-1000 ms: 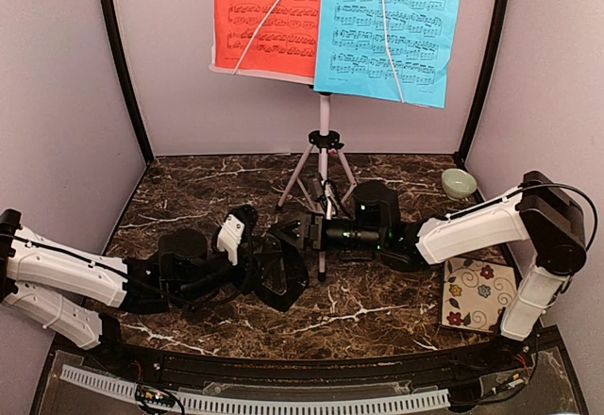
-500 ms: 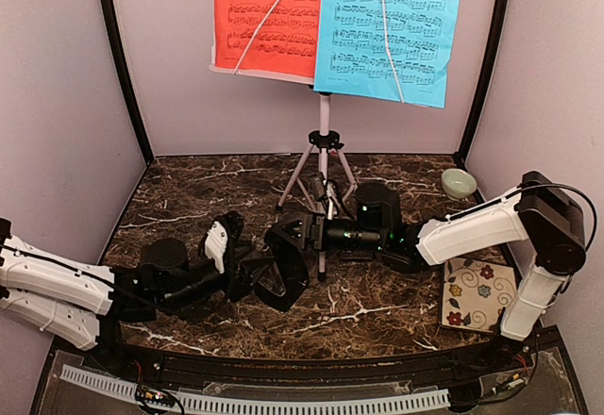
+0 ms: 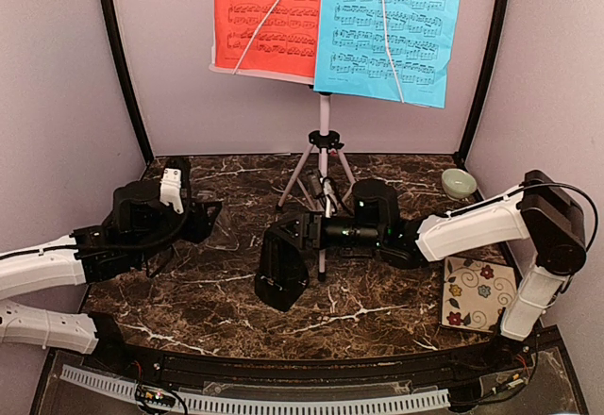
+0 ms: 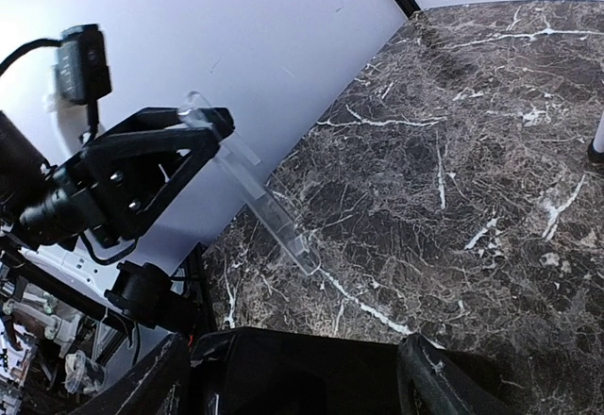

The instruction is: Set up the instrument practice props

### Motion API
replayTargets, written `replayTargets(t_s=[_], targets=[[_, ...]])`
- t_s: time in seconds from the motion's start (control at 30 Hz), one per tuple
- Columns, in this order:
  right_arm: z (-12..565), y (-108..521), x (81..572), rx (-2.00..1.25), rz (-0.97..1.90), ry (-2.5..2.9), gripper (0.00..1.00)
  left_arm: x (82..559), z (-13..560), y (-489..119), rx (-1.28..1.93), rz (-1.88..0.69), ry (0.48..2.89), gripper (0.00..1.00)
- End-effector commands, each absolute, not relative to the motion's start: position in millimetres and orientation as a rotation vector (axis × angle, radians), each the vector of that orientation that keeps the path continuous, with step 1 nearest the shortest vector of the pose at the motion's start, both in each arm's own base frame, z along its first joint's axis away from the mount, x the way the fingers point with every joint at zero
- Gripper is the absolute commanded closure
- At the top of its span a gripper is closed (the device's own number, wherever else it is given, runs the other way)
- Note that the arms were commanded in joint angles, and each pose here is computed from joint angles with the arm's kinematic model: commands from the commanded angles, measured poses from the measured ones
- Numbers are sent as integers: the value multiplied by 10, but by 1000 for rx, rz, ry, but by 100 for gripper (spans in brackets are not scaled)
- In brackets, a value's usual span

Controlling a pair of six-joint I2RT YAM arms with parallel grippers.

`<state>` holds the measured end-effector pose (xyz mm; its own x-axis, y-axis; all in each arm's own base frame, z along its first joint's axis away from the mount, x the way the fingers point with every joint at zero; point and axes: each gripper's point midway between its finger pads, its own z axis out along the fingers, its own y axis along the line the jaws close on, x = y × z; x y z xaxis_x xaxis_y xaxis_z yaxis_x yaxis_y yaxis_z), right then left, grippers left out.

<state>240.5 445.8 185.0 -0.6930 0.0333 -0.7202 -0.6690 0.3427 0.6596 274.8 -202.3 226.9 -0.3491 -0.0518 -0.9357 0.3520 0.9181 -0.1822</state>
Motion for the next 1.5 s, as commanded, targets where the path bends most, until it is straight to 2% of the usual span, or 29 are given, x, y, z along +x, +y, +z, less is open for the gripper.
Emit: replayTargets(t_s=[0.0,0.23,0.53,0.8,1.1,1.13,1.2,1.3,1.47], targets=[[1036,4241,2350,-601,1174,2246,24,2848,1762,-1654,125,-294,2155,98],[1168,4286,2370,-625,1179,2217,20,3179,1496,-1460,79,-258,2303,99],[1303,4317,2393,-638,1176,2181,18,3470,820,-1424,141,-180,2526,97],[1352,4298,2397,-650,1154,2169,18,3810,395,-1473,193,-88,2616,97],[1415,4279,2384,-669,1140,2154,18,3966,24,-1492,210,-34,2699,96],[1427,4284,2378,-674,1143,2150,18,3967,6,-1491,209,-32,2704,94],[1454,4298,2373,-685,1147,2143,17,3974,-3,-1493,208,-37,2712,85],[1535,4312,2373,-701,1143,2125,16,3962,16,-1507,207,-49,2717,66],[1722,4332,2353,-721,1151,2081,13,3981,250,-1553,204,-98,2667,50]])
